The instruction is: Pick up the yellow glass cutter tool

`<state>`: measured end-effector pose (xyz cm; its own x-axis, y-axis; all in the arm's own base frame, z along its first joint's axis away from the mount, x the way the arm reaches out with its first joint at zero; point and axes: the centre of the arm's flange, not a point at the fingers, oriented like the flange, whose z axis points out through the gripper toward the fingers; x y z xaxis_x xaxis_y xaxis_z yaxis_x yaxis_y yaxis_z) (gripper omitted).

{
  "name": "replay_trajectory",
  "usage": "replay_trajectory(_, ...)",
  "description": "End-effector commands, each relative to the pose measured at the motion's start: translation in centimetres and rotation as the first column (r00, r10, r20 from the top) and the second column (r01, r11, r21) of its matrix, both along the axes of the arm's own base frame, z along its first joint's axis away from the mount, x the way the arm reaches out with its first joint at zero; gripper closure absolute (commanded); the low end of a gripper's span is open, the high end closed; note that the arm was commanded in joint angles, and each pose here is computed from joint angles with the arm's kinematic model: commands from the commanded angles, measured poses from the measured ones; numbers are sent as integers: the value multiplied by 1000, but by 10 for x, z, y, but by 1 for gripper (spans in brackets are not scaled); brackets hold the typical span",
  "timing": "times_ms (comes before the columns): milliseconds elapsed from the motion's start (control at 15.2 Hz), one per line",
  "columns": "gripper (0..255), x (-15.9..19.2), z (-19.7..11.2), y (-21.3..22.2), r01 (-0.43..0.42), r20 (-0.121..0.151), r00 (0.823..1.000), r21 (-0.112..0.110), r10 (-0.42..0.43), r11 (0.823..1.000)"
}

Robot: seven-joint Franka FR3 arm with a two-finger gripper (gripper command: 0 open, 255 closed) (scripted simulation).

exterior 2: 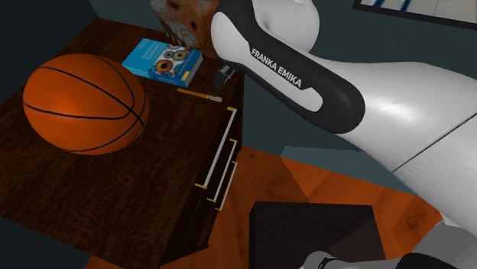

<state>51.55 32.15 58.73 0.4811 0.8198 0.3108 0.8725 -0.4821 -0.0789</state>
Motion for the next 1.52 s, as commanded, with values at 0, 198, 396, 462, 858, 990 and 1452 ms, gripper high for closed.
replay_trajectory(0,0,-1,-4,25,-70,8,997,1,70,998)
replay_trajectory(198,0,-4,-10,63,-173,20,985,0,173,985)
replay_trajectory(396,0,-7,-18,83,-227,26,974,-1,227,974)
replay_trajectory(462,0,-7,-23,83,-227,26,974,-1,227,974)
replay_trajectory(858,0,-7,-53,83,-227,26,974,-1,227,974)
replay_trajectory(990,255,-7,-53,83,-227,26,974,-1,227,974)
replay_trajectory(1452,255,-5,-54,82,-227,26,974,-1,227,974)
